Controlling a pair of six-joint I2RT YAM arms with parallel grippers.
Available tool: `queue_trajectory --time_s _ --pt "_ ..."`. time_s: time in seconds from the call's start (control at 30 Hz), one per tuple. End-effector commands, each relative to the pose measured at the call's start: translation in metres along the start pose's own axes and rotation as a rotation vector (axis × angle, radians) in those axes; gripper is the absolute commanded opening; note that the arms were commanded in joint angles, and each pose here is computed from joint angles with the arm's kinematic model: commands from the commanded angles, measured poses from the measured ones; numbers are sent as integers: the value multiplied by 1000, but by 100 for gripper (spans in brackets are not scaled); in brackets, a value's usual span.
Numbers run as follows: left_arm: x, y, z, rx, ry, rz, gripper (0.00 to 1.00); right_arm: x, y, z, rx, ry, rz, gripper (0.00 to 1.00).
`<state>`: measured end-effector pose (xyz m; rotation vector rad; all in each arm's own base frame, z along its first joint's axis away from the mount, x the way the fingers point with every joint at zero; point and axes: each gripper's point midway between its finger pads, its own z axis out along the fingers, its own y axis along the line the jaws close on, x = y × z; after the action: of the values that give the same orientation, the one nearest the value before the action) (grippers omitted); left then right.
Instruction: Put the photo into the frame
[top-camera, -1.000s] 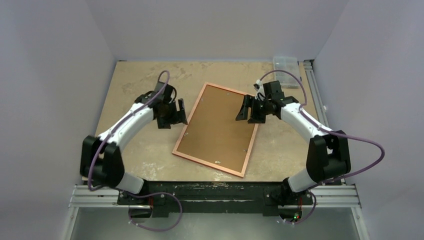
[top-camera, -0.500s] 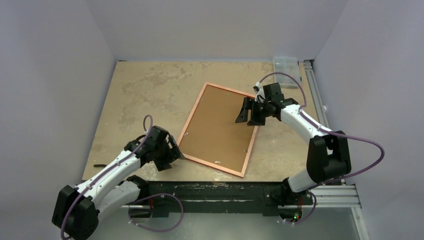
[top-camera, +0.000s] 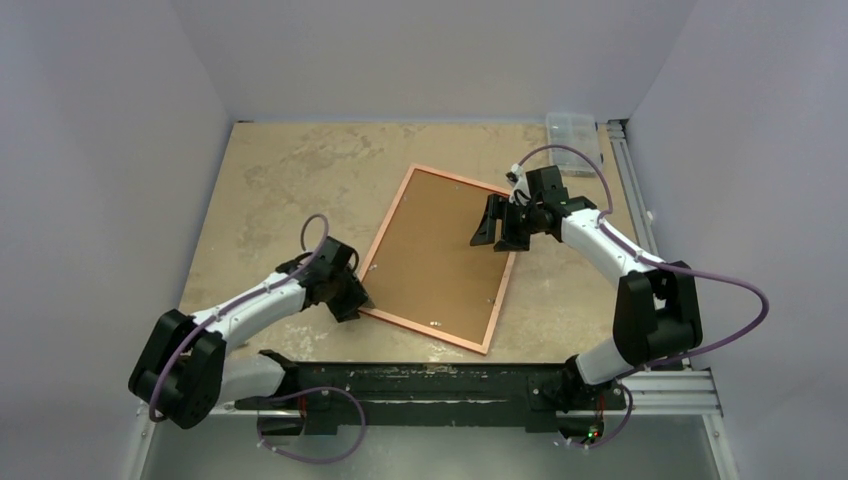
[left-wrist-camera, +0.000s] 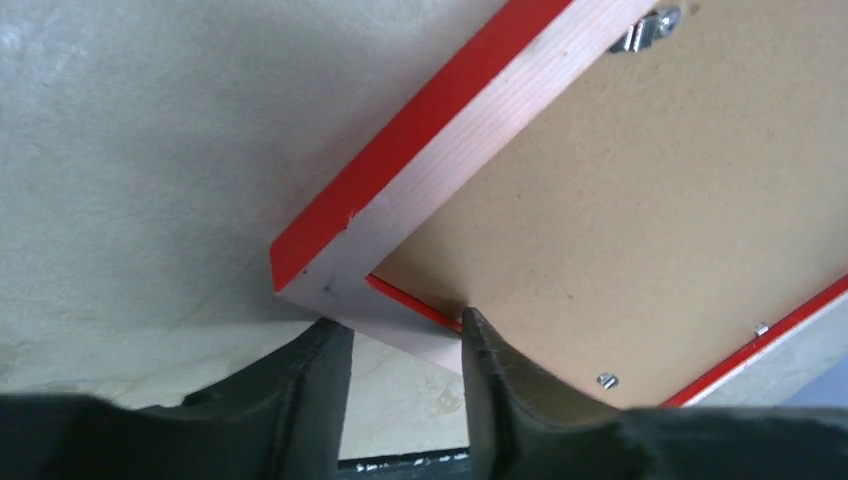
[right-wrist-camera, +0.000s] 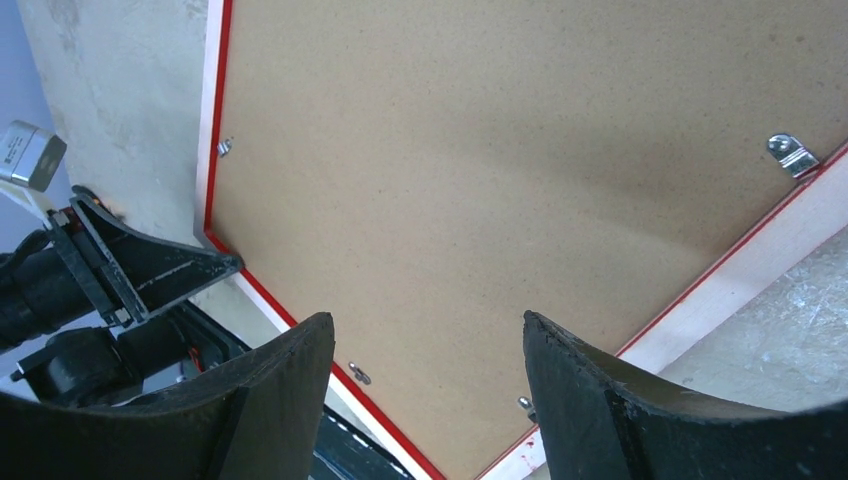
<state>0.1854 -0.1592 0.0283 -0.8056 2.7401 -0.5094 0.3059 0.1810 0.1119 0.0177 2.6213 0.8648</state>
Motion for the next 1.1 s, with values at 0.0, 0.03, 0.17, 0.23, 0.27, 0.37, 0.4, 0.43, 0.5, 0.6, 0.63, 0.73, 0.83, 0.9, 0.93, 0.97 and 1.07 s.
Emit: queue_trajectory --time_s 0.0,0.03,0.17,0.23,0.27,0.37,0.4,0.43,0.5,0.6,0.63,0.73,0.83,0.9,0.93,0.97,1.07 --pt "-27 -14 0 -32 -88 69 31 -3 5 -3 -31 -14 -31 68" --pt "-34 -17 -2 -49 -104 91 25 -4 5 -3 -28 -15 -33 68" --pt "-52 -25 -2 -98 -99 172 6 -4 3 -5 -11 -15 -44 68" --pt "-64 -25 1 -114 -89 201 3 -4 1 -6 0 -17 -49 68" --pt "-71 -27 2 -113 -84 213 2 -5 0 -7 8 -19 -52 68" --pt "-92 -34 8 -97 -71 266 1 -5 -4 -8 31 -25 -59 68" --pt "-101 -37 9 -97 -66 279 0 -5 -5 -8 36 -26 -59 68" --pt "-109 -40 12 -106 -55 294 0 -5 -6 -8 39 -26 -61 68" --pt "-126 -53 15 -104 -54 329 0 -5 -8 -7 47 -25 -63 68" --pt "-137 -69 21 -90 -27 355 5 -5 -10 -9 65 -27 -69 68" --pt "-137 -73 19 -75 -20 353 12 -5 -11 -11 71 -30 -72 68" --pt "-130 -85 0 4 -39 319 39 -5 -12 -15 87 -41 -80 68" --pt "-114 -84 -21 64 -45 260 59 -5 -11 -17 88 -44 -84 69" --pt "-97 -76 -27 86 -24 210 67 -5 -11 -17 85 -43 -84 69" --pt "-90 -76 -32 104 -21 187 69 -5 -11 -17 85 -41 -83 69" --pt "-77 -72 -30 111 1 169 74 -5 -11 -16 83 -40 -81 69" --pt "-50 -71 -30 117 21 148 81 -4 -11 -15 82 -38 -82 69"
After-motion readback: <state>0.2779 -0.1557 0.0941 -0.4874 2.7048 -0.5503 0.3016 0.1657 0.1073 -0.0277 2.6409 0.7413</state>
